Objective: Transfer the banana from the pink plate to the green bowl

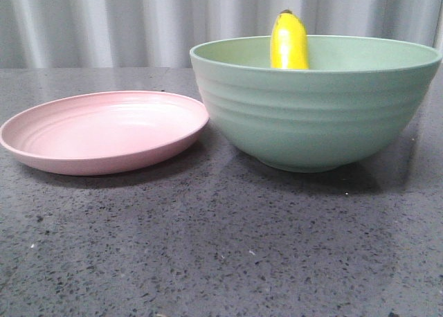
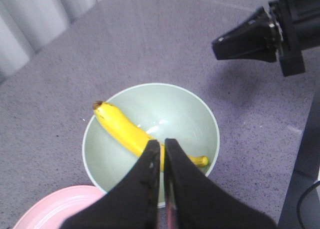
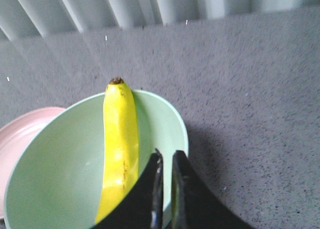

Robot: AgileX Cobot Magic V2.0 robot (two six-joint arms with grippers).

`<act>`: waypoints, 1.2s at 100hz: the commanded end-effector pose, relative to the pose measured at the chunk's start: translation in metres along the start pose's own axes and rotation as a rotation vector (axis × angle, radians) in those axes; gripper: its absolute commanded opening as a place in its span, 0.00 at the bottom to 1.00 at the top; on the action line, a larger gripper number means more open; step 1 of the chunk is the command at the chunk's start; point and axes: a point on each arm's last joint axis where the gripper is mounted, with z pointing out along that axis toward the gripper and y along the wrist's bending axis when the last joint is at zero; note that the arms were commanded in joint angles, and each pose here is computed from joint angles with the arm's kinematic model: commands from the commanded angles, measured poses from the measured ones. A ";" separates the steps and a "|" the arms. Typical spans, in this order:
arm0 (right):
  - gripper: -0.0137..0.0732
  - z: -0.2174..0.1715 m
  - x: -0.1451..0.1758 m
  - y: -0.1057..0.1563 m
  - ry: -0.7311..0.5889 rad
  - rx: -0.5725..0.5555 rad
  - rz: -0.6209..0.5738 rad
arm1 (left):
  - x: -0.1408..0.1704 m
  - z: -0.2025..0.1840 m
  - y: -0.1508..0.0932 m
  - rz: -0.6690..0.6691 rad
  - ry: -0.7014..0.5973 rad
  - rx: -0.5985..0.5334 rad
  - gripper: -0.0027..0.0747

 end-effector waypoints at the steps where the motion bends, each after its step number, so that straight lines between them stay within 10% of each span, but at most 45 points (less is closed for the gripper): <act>1: 0.08 -0.022 -0.002 -0.002 -0.214 0.003 -0.023 | 0.001 -0.037 -0.005 0.014 -0.187 -0.023 0.01; 62: 0.08 -0.059 0.080 -0.015 -0.337 -0.013 -0.035 | 0.208 -0.109 -0.035 0.029 -0.477 -0.090 0.01; 120: 0.08 -0.059 0.080 -0.015 -0.336 -0.014 -0.035 | 0.269 -0.065 -0.038 0.019 -0.368 -0.084 0.01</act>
